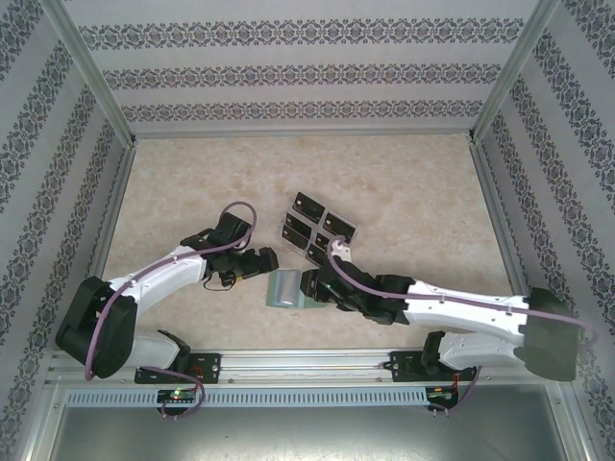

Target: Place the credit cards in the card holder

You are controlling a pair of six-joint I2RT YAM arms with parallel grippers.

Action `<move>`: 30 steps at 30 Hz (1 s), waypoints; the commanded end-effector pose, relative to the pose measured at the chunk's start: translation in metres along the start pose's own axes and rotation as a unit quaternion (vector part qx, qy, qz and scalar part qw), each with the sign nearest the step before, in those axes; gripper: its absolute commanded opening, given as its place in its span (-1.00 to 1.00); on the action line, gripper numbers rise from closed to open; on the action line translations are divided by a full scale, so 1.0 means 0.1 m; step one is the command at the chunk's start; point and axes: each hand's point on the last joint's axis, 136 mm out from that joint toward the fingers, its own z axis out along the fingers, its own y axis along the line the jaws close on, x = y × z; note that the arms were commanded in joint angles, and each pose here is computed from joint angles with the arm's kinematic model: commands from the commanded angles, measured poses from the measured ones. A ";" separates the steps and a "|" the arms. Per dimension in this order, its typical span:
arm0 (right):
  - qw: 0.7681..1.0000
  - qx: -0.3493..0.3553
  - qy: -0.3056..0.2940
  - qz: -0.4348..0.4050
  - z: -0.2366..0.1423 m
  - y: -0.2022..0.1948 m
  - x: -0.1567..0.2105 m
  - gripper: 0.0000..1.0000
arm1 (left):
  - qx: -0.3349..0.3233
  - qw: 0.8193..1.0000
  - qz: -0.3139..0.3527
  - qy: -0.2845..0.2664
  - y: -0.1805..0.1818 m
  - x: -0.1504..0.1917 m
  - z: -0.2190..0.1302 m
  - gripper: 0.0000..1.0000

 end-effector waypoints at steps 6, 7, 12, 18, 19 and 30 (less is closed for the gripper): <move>0.999 0.020 0.038 0.022 0.52 -0.33 0.21 -0.56 | 0.083 0.997 -0.001 -0.004 -0.25 -0.13 -0.02 0.93; 0.998 0.027 0.043 0.032 0.57 -0.42 0.23 -0.58 | 0.093 0.996 -0.001 -0.001 -0.28 -0.12 -0.02 0.93; 0.995 0.054 0.060 0.064 0.75 -0.78 0.36 -0.63 | 0.103 0.995 -0.004 0.015 -0.27 -0.04 0.05 0.89; 0.992 0.077 0.065 0.082 0.82 -1.01 0.44 -0.64 | 0.120 0.992 -0.004 0.033 -0.27 0.06 0.13 0.82; 0.991 0.078 0.065 0.085 0.83 -1.04 0.45 -0.64 | 0.124 0.992 -0.003 0.035 -0.29 0.07 0.15 0.79; 0.986 0.103 0.068 0.110 0.85 -1.28 0.55 -0.66 | 0.162 0.986 -0.015 0.037 -0.40 0.07 0.28 0.50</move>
